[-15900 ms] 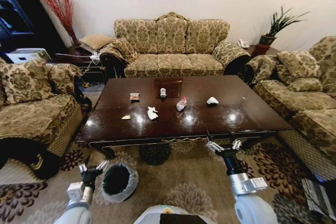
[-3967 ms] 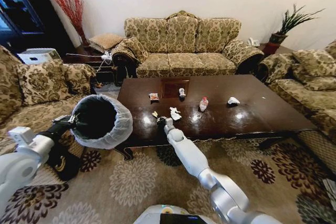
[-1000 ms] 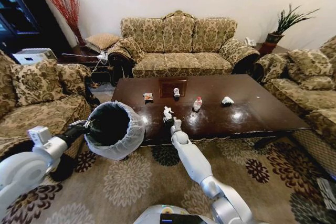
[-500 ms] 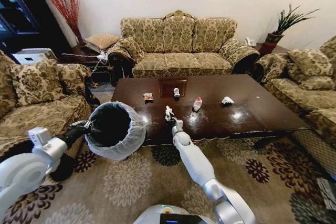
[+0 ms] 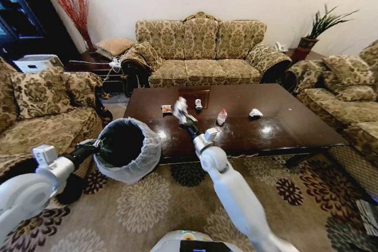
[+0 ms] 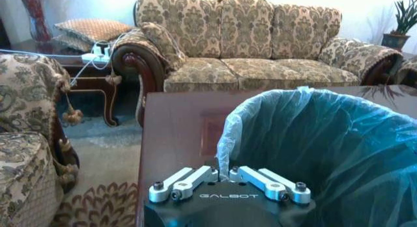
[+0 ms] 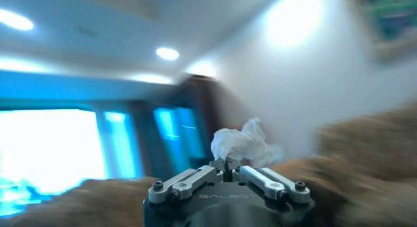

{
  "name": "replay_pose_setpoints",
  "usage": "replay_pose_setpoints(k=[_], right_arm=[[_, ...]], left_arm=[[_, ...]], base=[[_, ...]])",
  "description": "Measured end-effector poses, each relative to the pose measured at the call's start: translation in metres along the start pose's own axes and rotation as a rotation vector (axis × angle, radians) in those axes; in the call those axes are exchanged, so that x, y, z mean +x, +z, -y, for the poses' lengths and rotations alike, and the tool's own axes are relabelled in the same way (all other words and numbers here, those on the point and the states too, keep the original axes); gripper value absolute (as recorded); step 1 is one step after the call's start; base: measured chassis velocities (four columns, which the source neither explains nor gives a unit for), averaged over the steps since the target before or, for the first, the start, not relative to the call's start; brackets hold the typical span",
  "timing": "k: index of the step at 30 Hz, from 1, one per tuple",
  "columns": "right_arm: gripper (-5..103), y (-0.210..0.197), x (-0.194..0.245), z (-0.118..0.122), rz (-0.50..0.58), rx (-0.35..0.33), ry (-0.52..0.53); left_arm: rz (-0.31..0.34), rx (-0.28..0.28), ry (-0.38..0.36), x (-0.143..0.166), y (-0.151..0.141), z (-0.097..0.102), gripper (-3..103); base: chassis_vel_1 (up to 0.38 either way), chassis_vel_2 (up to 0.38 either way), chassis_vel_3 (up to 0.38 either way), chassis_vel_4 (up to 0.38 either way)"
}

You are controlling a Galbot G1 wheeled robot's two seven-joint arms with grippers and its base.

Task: Move to the front of the table and place the trash on the table into the trash bin.

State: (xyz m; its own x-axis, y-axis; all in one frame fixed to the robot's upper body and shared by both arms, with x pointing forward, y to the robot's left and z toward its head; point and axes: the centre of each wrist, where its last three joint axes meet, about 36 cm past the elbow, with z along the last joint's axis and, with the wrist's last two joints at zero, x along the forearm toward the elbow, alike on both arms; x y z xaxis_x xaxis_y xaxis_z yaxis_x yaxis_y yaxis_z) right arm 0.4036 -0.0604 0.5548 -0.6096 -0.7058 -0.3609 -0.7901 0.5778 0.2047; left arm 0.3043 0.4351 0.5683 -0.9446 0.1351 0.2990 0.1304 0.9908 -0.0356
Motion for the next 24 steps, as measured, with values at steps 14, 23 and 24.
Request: replay_pose_setpoints(k=[14, 23, 24], right_arm=[[10, 0.049, 0.000, -0.072, -0.293, -0.038, -0.246], [37, 0.050, 0.005, -0.068, -0.260, -0.045, -0.248], [42, 0.051, 0.007, -0.067, -0.254, -0.048, -0.247]], left_arm=[[0.015, 0.002, 0.025, 0.004, -0.006, 0.012, 3], [0.014, 0.012, 0.009, 0.003, 0.001, 0.006, 3], [0.015, 0.012, 0.010, 0.003, 0.001, 0.006, 3]], base=[[0.000, 0.000, 0.000, 0.000], [0.000, 0.000, 0.000, 0.000], [0.000, 0.000, 0.000, 0.000]])
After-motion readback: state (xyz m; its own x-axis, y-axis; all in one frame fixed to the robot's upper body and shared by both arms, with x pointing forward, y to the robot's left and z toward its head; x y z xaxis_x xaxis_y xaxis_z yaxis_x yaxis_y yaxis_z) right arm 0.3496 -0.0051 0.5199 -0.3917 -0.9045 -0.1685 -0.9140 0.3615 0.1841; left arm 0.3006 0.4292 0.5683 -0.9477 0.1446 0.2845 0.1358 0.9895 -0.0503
